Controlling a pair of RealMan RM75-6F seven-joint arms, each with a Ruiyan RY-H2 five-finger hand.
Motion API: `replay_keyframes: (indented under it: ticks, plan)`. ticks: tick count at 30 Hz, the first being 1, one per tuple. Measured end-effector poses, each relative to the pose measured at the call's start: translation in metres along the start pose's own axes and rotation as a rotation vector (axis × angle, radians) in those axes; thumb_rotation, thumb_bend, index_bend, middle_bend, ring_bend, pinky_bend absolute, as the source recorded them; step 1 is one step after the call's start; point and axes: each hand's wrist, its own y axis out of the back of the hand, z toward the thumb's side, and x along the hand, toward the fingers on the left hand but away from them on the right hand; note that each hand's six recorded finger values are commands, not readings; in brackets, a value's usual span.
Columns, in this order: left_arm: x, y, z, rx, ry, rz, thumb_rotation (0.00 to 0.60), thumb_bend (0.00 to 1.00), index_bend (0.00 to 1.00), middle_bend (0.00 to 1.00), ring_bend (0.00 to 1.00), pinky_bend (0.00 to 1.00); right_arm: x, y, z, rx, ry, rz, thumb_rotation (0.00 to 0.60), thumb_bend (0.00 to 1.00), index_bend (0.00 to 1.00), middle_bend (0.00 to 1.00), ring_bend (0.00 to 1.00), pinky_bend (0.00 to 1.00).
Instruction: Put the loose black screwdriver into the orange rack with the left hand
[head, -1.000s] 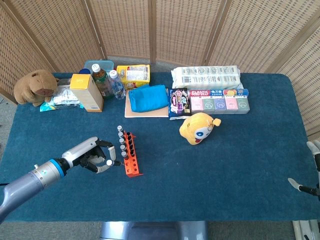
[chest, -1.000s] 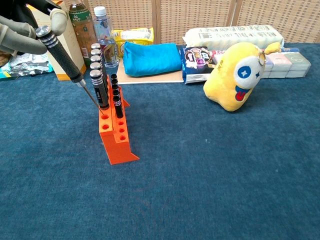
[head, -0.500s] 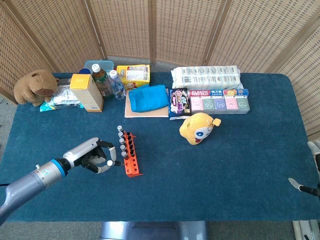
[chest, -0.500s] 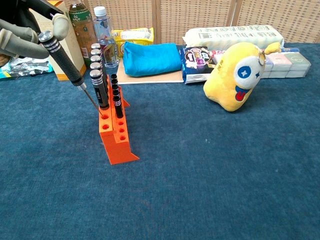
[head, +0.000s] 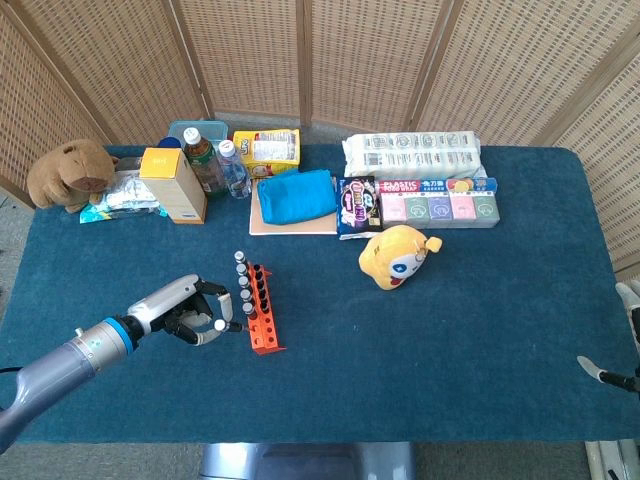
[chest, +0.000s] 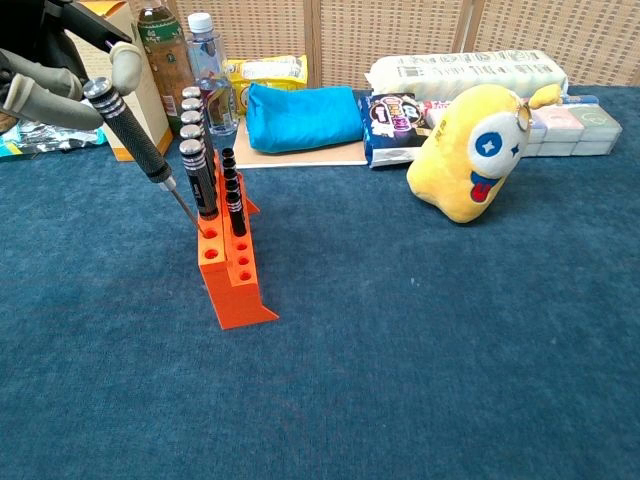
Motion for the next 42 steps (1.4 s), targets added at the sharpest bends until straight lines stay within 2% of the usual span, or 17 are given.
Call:
replay_keyframes:
  ticks: [8,19,42]
  plan:
    - [0.006,0.000,0.000,0.043,0.010,0.016,0.600,0.38,0.59,1.00,1.00,1.00,0.000,0.000,0.000,-0.001,-0.002,0.000,0.600,0.09,0.07,0.03,0.00,0.00]
    - [0.012,-0.001,0.004,0.055,0.017,0.036,0.600,0.38,0.59,1.00,1.00,1.00,0.000,0.000,-0.001,-0.003,-0.005,0.002,0.600,0.09,0.07,0.03,0.00,0.00]
    - [0.028,-0.007,0.010,0.095,0.030,0.032,0.600,0.38,0.45,1.00,1.00,1.00,-0.001,-0.001,-0.003,-0.001,-0.011,0.009,0.600,0.09,0.07,0.03,0.00,0.00]
